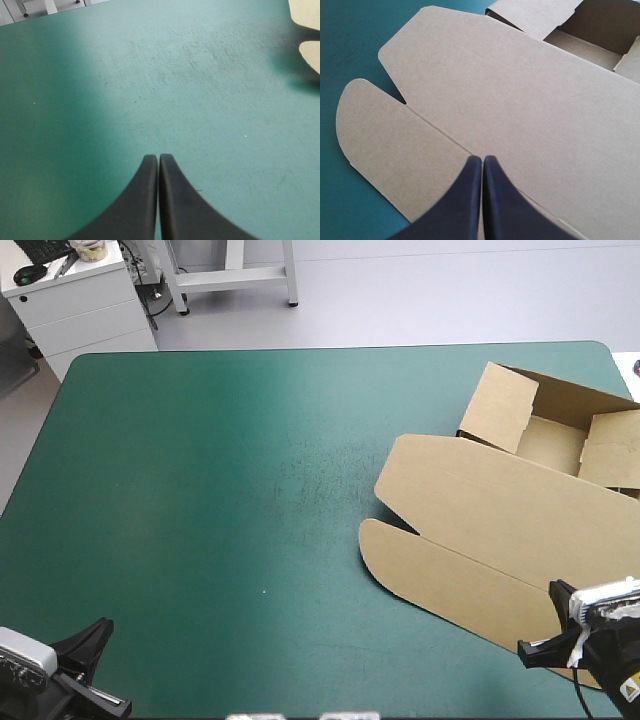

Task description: Fold the box

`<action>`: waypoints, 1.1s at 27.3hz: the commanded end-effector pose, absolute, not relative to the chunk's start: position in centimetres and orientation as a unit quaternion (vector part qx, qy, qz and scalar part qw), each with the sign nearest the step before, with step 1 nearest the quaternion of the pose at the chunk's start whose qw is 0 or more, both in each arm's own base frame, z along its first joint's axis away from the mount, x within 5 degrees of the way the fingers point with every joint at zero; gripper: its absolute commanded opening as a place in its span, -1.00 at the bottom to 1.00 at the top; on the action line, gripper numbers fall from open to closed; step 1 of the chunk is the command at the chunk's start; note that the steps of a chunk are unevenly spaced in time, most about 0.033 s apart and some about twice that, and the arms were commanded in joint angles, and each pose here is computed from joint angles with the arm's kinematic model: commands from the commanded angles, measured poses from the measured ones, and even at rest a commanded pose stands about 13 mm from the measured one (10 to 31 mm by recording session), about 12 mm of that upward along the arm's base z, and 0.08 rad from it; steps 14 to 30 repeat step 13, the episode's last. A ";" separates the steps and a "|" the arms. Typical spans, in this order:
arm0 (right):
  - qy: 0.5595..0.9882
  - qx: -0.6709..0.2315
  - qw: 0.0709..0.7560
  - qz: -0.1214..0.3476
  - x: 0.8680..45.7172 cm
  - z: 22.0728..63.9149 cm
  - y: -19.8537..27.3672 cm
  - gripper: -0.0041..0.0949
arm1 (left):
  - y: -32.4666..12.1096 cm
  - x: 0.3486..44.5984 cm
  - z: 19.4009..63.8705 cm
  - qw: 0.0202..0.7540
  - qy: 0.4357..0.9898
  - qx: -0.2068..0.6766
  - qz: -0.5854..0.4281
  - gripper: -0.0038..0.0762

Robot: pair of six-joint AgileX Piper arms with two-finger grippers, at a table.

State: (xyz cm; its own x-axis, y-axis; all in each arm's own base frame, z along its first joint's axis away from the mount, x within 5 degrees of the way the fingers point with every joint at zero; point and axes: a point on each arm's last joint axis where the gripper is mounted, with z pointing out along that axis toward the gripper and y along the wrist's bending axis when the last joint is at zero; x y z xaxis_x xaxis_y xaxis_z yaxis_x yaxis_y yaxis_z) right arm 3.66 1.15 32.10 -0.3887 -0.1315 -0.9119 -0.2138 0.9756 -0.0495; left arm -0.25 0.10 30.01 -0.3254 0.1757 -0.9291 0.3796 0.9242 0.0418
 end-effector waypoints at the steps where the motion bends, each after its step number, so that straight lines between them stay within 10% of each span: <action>1: 0.789 -0.101 0.605 0.037 2.7 32.7 1.0 -0.96 | 0.0 0.0 30.4 0.586 0.786 0.168 -0.099 -0.93; 30: 0.759 -0.075 0.645 0.054 1.1 29.4 0.8 -0.96 | -0.2 0.4 29.5 0.607 0.771 0.163 -0.104 -0.93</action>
